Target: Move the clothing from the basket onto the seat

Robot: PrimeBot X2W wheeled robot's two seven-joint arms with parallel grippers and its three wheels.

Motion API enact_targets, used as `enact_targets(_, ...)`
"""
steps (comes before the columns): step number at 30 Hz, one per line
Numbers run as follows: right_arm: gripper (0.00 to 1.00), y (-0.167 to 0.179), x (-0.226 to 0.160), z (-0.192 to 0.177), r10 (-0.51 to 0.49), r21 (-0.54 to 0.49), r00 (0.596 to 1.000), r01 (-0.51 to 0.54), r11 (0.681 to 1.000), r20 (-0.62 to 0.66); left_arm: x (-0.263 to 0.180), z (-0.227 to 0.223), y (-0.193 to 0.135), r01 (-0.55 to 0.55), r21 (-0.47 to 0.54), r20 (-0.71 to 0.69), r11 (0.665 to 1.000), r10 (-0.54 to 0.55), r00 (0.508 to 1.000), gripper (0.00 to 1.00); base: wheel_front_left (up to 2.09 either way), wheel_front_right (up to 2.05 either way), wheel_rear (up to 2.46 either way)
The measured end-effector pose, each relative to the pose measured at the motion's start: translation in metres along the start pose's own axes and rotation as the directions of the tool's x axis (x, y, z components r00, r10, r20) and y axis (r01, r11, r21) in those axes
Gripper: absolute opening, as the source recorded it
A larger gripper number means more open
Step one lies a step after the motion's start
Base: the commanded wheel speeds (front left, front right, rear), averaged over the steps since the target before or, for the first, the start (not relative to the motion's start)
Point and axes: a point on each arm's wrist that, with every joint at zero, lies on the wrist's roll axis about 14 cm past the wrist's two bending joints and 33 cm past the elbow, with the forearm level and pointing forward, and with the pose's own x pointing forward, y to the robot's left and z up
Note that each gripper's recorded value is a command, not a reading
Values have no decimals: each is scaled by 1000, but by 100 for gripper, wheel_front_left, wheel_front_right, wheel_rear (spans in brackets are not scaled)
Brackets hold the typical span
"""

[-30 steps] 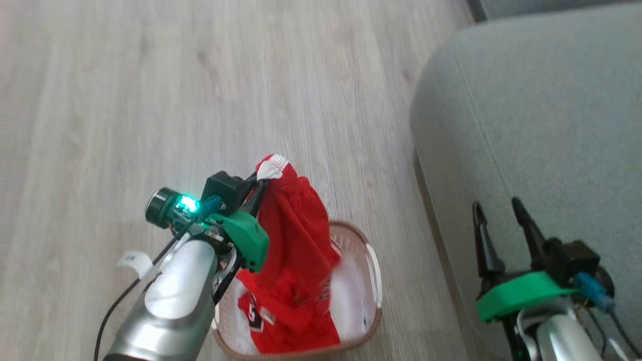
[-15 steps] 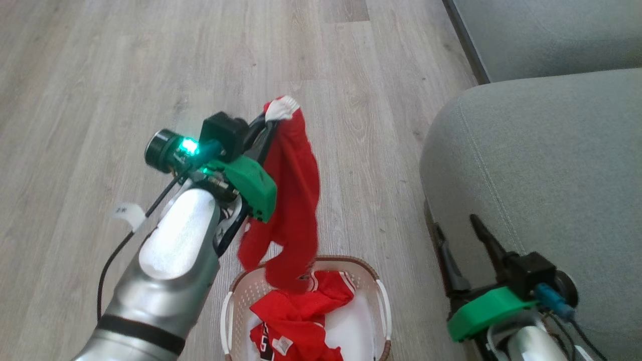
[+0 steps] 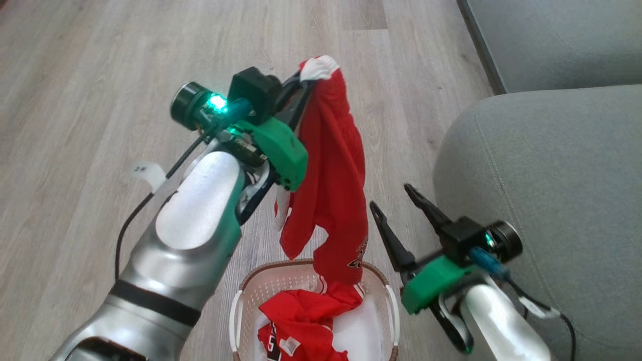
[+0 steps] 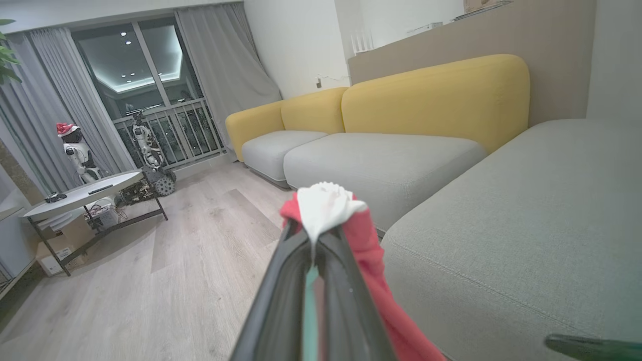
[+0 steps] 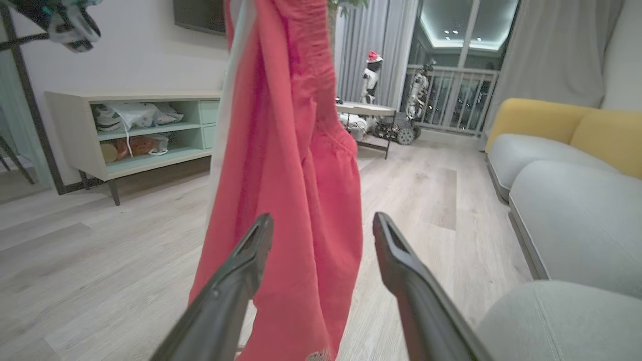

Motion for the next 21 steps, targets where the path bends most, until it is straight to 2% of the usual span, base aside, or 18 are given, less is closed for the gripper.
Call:
enact_targets(6,100,11,26,8,76,-63,997,-76,995,0,-1,14,-11,37,0,28,999,-37,999,0,0,0,0)
enact_targets(11,100,28,35,-2,148,-97,988,-152,984,-48,-2,22,-18,53,6,37,999,-54,998,0,0,0,0)
enact_targets(15,100,44,38,-15,203,-99,974,-213,972,-101,-5,24,-21,55,11,35,998,-55,998,0,0,0,0)
enact_targets(20,100,49,43,-22,221,-86,966,-233,969,-131,-9,28,-24,57,14,42,998,-58,997,0,0,0,0)
enact_targets(21,63,50,44,-23,226,-83,965,-238,968,-136,-10,29,-24,58,14,44,998,-59,997,0,0,0,0)
